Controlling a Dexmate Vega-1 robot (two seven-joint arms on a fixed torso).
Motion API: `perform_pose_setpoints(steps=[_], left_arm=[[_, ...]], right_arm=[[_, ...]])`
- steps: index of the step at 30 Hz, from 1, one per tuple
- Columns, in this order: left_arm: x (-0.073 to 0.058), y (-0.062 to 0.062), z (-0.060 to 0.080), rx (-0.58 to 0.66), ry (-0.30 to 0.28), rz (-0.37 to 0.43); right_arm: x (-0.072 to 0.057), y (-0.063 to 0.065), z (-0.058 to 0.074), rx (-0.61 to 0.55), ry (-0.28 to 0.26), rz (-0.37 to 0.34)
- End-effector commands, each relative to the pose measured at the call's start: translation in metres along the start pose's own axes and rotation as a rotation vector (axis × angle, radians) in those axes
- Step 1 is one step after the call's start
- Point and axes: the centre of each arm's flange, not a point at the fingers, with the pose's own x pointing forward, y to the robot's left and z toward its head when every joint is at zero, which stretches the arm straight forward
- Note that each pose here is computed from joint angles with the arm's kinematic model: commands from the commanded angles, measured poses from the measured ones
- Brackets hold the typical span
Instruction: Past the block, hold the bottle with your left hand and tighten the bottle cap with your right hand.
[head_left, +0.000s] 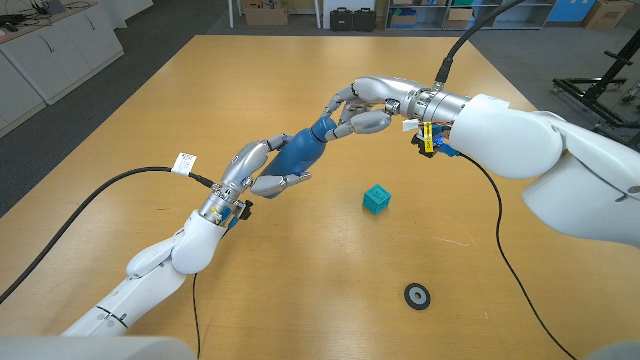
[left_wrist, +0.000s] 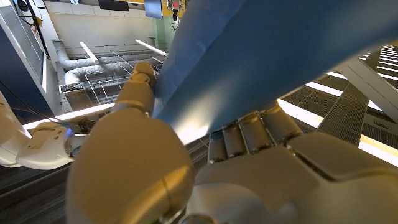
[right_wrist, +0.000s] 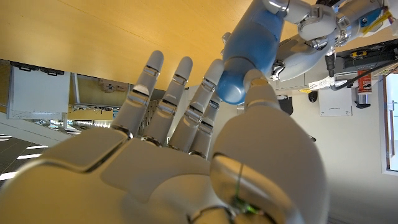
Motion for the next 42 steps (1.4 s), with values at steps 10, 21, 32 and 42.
perform_pose_setpoints(steps=[10,21,32,42], left_arm=[[-0.013,0.006,0.011,0.156,-0.007,0.083],[-0.016,0.005,0.014,0.169,-0.014,0.102],[-0.017,0.006,0.020,0.194,-0.025,0.126],[-0.017,0.006,0.022,0.205,-0.030,0.137]], right_arm=[[-0.009,0.007,-0.008,0.124,0.052,-0.028],[-0.009,0.015,-0.016,0.221,0.061,-0.044],[-0.007,0.021,-0.019,0.236,0.075,-0.024],[-0.003,0.021,-0.015,0.235,0.085,0.009]])
